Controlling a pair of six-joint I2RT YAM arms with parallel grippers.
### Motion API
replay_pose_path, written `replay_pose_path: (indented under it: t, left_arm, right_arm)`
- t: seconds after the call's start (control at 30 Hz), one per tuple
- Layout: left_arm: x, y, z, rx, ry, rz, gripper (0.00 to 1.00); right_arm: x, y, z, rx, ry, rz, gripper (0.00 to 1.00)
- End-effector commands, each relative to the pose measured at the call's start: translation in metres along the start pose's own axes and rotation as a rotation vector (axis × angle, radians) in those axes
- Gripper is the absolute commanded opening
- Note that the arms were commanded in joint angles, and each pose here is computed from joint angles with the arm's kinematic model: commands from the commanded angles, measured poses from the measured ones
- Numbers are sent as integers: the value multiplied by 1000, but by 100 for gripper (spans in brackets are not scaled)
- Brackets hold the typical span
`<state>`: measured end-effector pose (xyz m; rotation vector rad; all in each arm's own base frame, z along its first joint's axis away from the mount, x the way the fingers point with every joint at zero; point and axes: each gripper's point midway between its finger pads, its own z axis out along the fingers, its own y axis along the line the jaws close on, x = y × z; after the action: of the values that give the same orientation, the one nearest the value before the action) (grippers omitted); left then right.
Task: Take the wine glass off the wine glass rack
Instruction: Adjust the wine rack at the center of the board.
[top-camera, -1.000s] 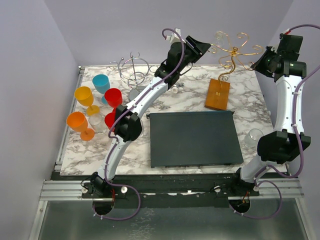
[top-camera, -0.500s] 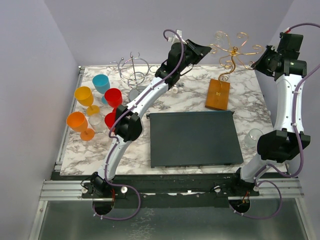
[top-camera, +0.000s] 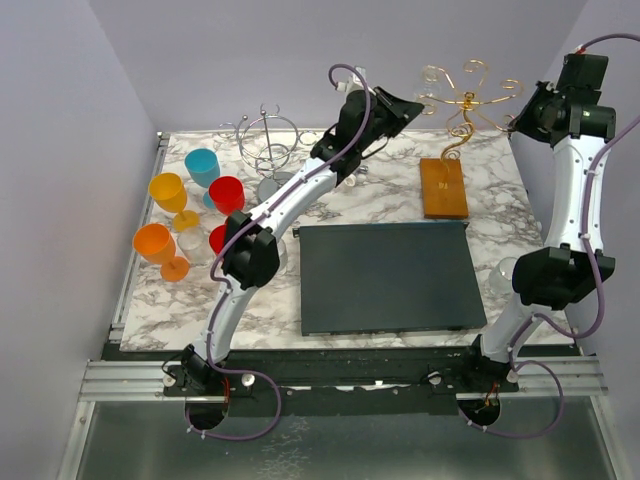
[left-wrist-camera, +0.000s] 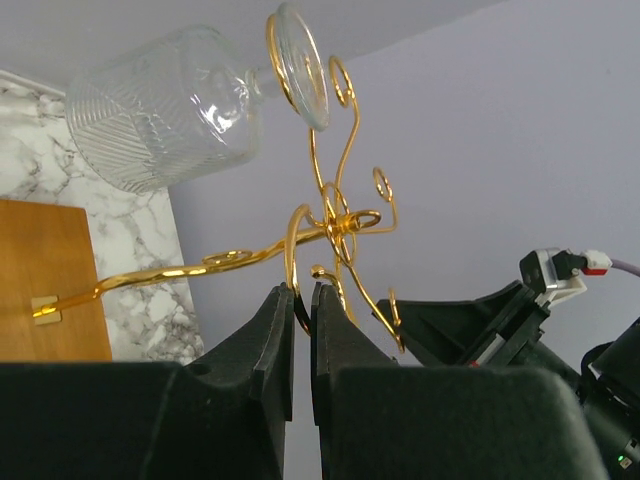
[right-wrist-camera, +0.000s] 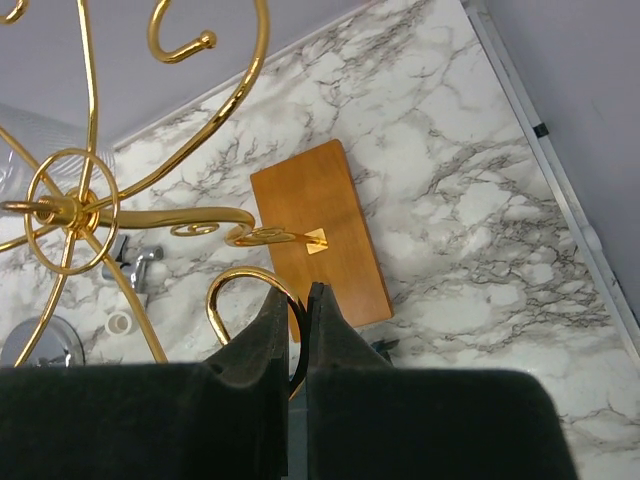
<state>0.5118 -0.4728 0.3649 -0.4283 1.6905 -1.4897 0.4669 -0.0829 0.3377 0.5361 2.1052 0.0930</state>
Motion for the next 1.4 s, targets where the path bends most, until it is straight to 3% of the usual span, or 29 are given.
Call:
replay_pose_path:
  t: [0.0,0.4,0.6,0.67,0.77,0.87,0.97,1.37]
  left_arm:
    - [21,-53,-27,72,56,68,0]
    - [59,-80,-39,77,106,92,0]
    - [67,-71,-36,55,120,88,0]
    - [68,-70,-34,55,122,89,5]
    - [68,-69,-32,60,120,94,9]
    - [69,-70,-29,67,119,98,10]
    - [68,-72,-26,77,114,96,10]
    - [60,-75,-21,84,77,84,20]
  right_arm:
    - [-11,-28,34,142,-42,59,1]
    - [-5,-36,57,175,-7,57,0]
    - [-2,-45,64,212,1,47,0]
    - [-2,-48,64,215,2,52,1]
    - [-6,-49,61,216,-10,55,10]
    - [-14,-46,53,203,-33,61,29]
    - [-24,-39,45,170,-56,64,39]
    - [-52,-8,9,37,-128,88,57]
